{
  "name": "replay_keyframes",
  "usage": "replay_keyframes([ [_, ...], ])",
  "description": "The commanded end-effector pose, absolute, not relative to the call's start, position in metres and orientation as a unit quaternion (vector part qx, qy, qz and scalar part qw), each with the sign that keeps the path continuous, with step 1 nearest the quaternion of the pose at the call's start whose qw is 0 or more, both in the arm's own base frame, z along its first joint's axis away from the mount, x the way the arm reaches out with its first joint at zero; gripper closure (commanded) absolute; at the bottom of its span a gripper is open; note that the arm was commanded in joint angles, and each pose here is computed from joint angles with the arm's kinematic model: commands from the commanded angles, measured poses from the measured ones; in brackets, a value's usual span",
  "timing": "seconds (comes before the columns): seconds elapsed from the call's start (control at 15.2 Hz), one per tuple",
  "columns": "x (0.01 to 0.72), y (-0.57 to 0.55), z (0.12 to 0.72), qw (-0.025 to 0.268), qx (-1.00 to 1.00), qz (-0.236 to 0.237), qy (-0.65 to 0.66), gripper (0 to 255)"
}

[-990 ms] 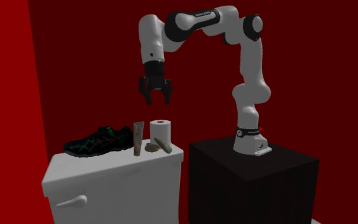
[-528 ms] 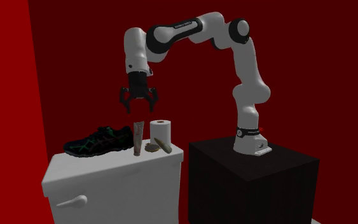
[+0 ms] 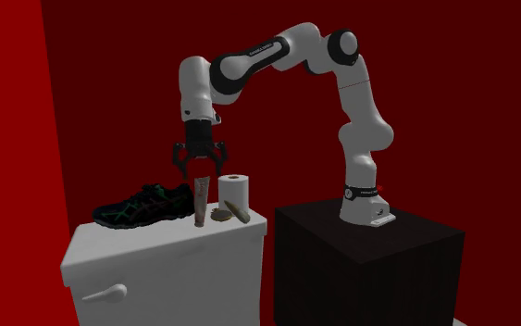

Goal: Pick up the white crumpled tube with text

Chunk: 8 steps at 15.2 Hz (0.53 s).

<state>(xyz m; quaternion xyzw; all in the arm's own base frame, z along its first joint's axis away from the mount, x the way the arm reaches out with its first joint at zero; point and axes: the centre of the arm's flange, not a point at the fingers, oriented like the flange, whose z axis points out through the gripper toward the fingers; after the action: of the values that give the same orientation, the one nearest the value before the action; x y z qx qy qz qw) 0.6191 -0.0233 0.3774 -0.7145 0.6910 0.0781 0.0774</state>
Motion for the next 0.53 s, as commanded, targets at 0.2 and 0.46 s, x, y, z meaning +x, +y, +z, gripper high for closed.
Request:
replay_keyframes([
  [0.2, 0.6195, -0.0229, 0.3749, 0.078, -0.714, 0.078, 0.691, 255],
  [0.46, 0.6194, -0.0228, 0.3749, 0.078, -0.714, 0.078, 0.691, 255],
])
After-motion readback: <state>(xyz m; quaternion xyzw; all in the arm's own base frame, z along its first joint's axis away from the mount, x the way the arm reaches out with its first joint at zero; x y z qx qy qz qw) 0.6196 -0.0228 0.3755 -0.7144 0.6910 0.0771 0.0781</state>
